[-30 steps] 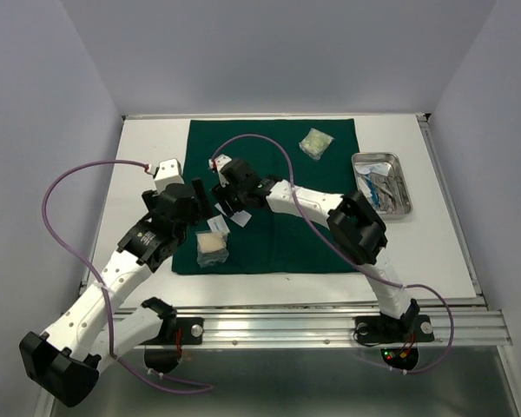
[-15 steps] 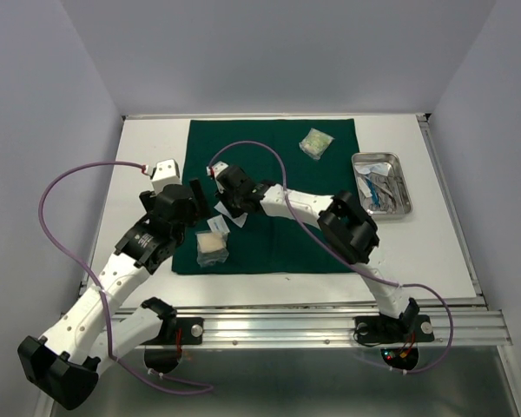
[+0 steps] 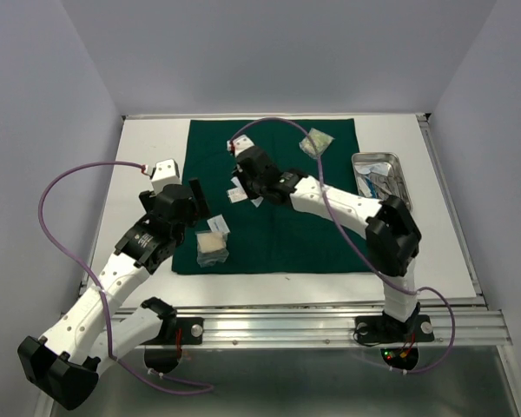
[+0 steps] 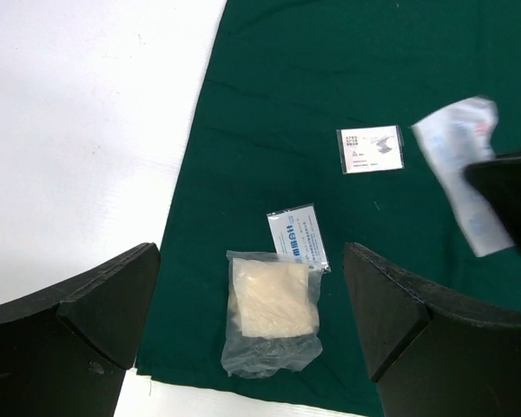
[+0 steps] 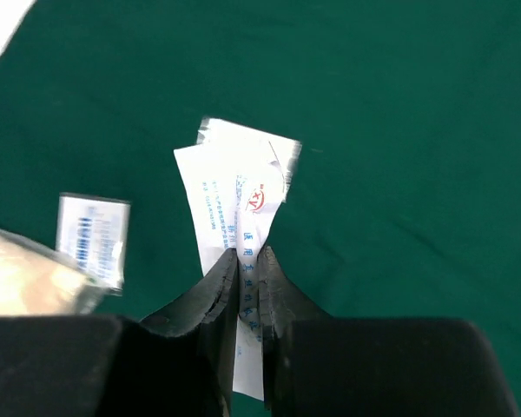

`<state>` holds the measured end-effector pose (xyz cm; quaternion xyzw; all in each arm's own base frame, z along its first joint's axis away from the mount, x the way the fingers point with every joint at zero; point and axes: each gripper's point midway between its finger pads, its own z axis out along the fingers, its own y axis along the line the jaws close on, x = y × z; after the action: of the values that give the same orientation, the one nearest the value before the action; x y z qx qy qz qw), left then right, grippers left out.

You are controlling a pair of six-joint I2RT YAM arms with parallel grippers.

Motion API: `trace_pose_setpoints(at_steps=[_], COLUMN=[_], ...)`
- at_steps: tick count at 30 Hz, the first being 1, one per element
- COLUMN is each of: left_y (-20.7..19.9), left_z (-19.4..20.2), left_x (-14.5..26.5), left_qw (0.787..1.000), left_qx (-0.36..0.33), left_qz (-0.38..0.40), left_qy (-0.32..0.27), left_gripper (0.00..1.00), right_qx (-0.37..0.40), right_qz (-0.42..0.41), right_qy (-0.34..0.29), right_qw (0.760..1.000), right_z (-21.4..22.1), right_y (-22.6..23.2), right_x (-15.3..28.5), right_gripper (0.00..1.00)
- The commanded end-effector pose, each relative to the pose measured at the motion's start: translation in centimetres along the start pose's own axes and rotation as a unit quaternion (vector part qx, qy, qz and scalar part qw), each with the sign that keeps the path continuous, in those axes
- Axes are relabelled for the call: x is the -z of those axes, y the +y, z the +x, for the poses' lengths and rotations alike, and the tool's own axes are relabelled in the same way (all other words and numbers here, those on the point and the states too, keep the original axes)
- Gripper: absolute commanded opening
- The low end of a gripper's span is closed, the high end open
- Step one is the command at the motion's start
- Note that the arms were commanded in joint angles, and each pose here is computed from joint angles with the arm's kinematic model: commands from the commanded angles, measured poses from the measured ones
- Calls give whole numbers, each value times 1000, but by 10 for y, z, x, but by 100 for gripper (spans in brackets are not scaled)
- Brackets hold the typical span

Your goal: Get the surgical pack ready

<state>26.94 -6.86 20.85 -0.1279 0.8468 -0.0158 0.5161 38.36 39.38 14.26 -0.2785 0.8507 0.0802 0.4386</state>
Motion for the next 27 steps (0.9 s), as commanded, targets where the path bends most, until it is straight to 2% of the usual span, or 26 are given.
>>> trace_pose_setpoints(at_steps=[1, 3, 5, 7, 8, 10, 11, 14, 15, 18, 23, 27], left_y=[0, 0, -2, -2, -2, -3, -2, -4, -5, -6, -8, -8], left_z=[-24, -24, -25, -25, -26, -25, -25, -24, -23, -22, -20, -19], left_x=[6, 5, 6, 6, 6, 5, 5, 4, 4, 3, 1, 1], left_qw=[999, 999, 999, 999, 999, 999, 999, 999, 999, 999, 999, 999], left_qx=[15, 14, 15, 15, 16, 16, 17, 17, 18, 19, 21, 21], left_qz=[-1, 0, 4, 4, 6, 6, 5, 10, 11, 14, 16, 17], left_qy=[-35, -35, -36, -37, -38, -37, -38, -36, -35, -34, -31, -28], left_gripper=[99, 99, 99, 99, 99, 99, 99, 99, 99, 99, 99, 99], right_qx=[-45, -69, -126, -163, -206, -244, -272, -336, -372, -405, -407, -455], right_qz=[96, 124, 170, 203, 238, 276, 310, 349, 366, 388, 409, 396], right_qy=[-29, -25, -38, -27, -28, -26, -23, -18, -20, -14, 3, 3], right_qw=[994, 990, 977, 965, 949, 929, 911, 874, 853, 828, 817, 798], right_z=[-14, -3, -2, 22, 33, 54, 70, 102, 116, 136, 148, 159], right_y=[-80, -113, -169, -206, -245, -280, -315, -353, -373, -394, -410, -419], right_x=[21, 35, 54, 64, 73, 92, 104, 123, 131, 137, 124, 105], right_gripper=[1, 1, 1, 1, 1, 1, 1, 1, 1, 1, 1, 1])
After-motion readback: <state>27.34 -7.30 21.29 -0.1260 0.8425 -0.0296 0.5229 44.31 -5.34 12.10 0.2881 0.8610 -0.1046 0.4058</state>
